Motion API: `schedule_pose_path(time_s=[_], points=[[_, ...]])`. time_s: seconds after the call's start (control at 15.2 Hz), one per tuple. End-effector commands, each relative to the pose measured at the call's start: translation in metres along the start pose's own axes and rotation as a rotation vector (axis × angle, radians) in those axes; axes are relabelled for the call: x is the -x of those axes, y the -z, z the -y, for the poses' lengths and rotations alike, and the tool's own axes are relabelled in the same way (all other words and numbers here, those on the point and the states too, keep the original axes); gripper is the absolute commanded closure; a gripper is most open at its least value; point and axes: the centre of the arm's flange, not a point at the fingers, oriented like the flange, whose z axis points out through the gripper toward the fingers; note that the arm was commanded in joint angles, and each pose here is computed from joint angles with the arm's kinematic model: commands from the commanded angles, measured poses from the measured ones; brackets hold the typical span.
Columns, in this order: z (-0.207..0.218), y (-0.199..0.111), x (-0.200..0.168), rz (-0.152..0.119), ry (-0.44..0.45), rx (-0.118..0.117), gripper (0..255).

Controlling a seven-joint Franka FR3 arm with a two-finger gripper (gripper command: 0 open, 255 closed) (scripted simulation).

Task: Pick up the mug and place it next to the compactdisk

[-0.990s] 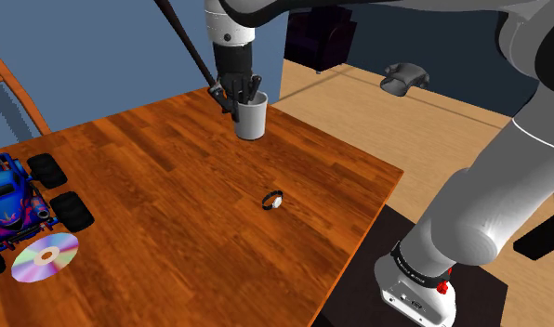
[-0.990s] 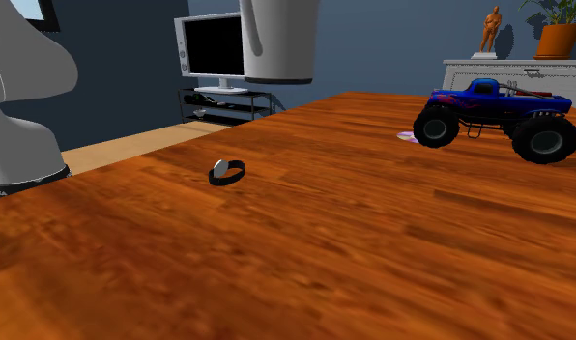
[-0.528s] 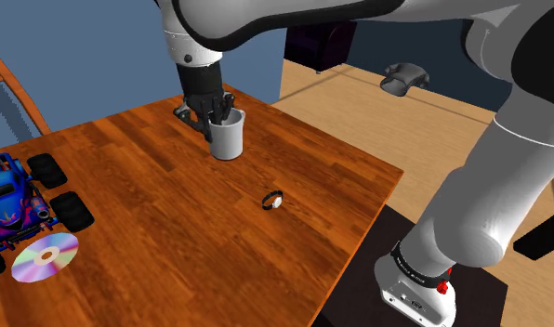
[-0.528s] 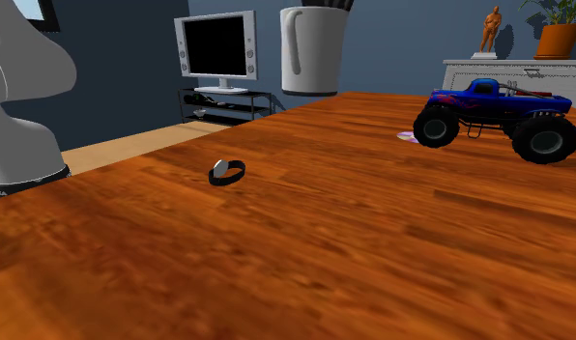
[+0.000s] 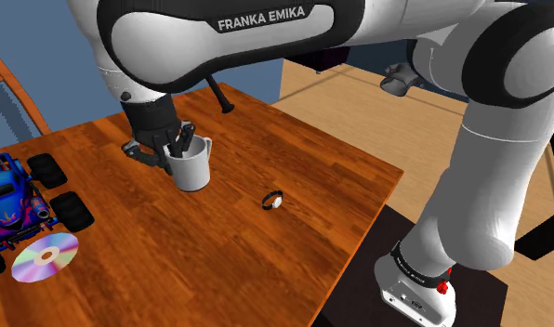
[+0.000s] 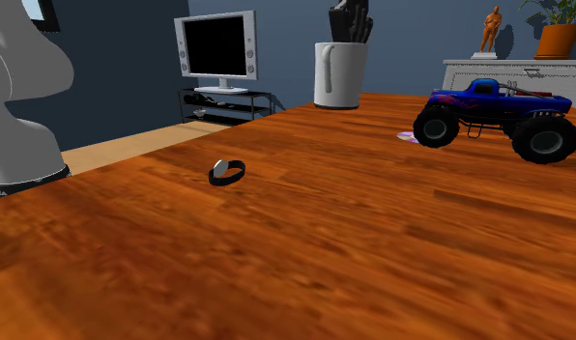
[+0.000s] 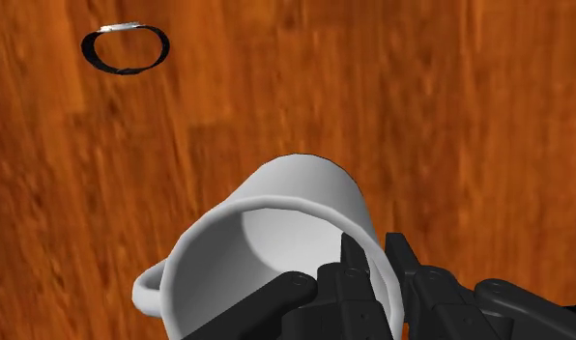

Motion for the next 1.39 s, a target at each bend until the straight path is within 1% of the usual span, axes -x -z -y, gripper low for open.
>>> schedule_pose_path(time_s=[0.0,0.53,1.25,1.32], points=[[0.024,-0.005,0.001,-0.001,-0.002,0.000,255],[0.128,-0.032,0.008,-0.001,-0.002,0.000,255],[0.131,-0.089,0.007,-0.001,-0.002,0.000,255],[0.132,-0.090,0.007,-0.001,-0.002,0.000,255]])
